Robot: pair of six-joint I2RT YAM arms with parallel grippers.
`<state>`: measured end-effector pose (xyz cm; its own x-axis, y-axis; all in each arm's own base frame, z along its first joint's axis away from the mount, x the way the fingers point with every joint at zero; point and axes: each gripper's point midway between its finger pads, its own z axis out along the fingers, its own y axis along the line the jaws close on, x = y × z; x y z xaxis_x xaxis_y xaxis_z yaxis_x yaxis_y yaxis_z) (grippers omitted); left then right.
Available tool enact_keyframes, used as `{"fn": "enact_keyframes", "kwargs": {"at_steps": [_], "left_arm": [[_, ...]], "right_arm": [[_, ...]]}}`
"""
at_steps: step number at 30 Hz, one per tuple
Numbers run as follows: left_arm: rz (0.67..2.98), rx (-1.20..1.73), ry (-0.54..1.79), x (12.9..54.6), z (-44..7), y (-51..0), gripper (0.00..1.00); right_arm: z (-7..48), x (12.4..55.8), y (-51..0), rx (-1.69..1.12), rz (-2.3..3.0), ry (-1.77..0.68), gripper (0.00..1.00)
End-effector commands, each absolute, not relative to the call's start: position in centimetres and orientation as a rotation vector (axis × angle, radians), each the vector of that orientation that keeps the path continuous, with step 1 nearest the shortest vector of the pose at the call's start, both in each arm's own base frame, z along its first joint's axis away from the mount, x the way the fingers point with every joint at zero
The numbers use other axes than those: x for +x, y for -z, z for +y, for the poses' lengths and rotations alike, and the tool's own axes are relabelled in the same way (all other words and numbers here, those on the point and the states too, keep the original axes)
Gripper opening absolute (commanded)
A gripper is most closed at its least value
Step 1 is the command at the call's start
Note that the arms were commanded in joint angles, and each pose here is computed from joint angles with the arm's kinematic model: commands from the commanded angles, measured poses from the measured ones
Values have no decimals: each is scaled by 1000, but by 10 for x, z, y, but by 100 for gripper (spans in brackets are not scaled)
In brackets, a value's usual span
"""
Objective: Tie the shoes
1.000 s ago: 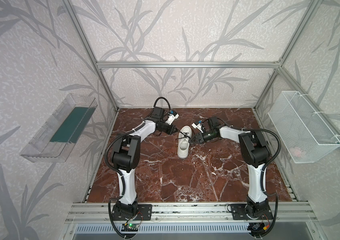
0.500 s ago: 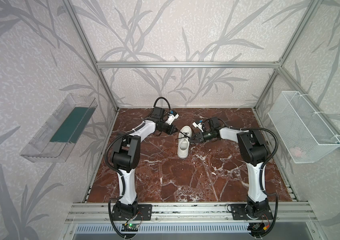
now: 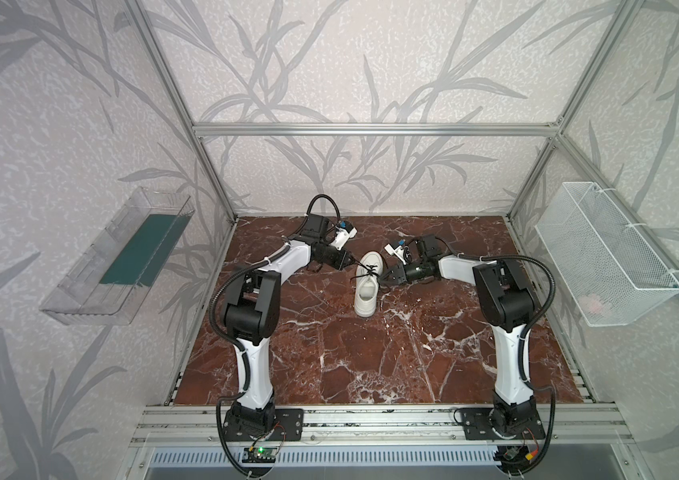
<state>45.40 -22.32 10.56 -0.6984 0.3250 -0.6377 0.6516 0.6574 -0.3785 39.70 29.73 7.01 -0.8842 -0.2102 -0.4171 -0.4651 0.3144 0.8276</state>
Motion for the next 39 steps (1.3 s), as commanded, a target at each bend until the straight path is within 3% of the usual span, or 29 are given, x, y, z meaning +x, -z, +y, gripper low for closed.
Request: {"fn": "enact_keyframes", "kwargs": {"at_steps": [1,5,15,20,33,39], "left_arm": [[2350,754,835,450,-222,-106,0],[2351,761,816,449,-220,-108,0],[2375,736,715,452,-205,-113,0],[2495,596,692,455,-184,-107,0],[2549,355,635,472,-160,-96,0],[2622,386,540,471,-149,-90,0]], "right_arm": [[296,393,-61,-611,2393,-1548,9],[293,393,-65,-603,2399,-1499,0],[283,384,-71,-575,2405,-1425,0],[277,382,-65,-529,2408,-1385,0],[267,377,-46,-477,2470,-1356,0],[268,378,-47,-501,2477,-1360,0]]}}
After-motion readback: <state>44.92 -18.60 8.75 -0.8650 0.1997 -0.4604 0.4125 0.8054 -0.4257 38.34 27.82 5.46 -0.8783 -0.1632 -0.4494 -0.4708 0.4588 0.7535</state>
